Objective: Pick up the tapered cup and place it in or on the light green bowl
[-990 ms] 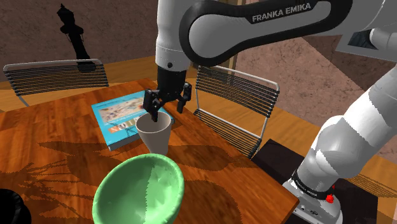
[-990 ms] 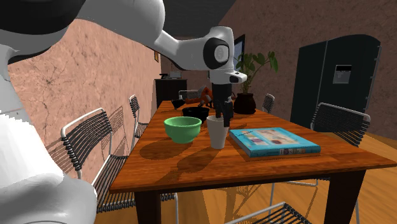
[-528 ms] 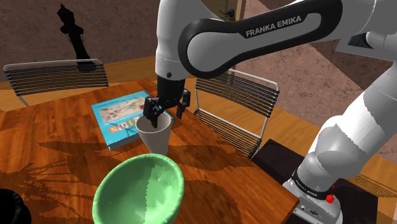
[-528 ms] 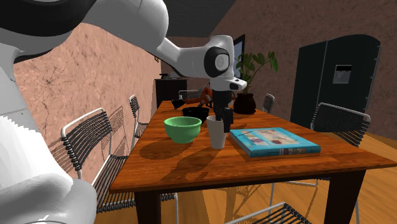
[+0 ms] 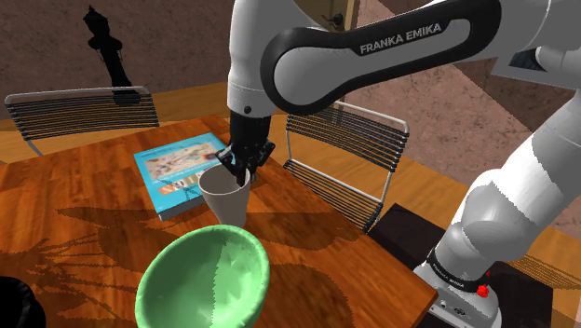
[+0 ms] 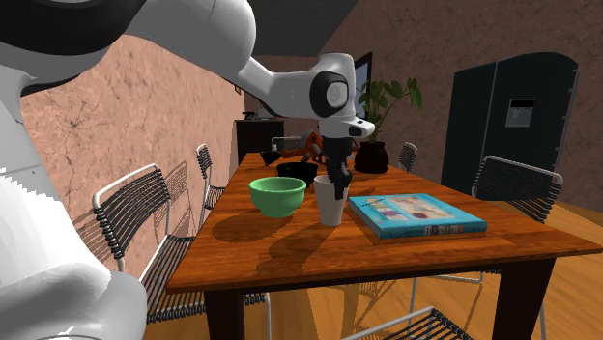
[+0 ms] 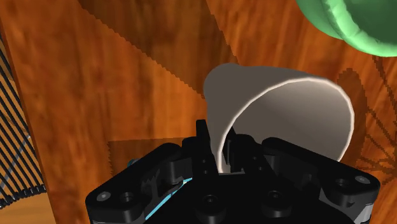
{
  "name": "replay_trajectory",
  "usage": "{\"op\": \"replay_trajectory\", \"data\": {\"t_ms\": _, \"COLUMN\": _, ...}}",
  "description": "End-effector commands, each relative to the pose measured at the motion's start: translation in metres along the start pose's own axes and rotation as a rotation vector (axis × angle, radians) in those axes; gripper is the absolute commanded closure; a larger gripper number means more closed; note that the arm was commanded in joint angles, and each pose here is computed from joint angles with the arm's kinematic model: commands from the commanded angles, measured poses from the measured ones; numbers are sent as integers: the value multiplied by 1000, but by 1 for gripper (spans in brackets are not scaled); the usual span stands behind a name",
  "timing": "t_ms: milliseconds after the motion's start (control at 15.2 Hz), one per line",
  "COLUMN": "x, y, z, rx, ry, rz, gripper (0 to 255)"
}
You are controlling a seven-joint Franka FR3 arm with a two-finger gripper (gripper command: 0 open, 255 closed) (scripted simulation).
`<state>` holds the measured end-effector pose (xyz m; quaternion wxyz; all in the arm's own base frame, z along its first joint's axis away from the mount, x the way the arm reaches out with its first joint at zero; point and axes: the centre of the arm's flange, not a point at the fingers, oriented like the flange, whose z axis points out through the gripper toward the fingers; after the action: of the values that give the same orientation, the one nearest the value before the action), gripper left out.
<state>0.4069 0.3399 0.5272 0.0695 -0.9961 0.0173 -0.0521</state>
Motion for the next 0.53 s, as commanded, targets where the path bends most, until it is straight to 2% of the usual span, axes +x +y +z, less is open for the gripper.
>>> {"op": "replay_trajectory", "data": {"t_ms": 0, "x": 0, "y": 0, "z": 0, "rx": 0, "ry": -1, "rz": 0, "gripper": 255}}
{"op": "replay_trajectory", "data": {"t_ms": 330, "x": 0, "y": 0, "z": 0, "rx": 0, "ry": -1, "rz": 0, "gripper": 255}}
{"op": "replay_trajectory", "data": {"t_ms": 462, "x": 1, "y": -1, "z": -10, "rx": 0, "ry": -1, "rz": 0, "gripper": 255}}
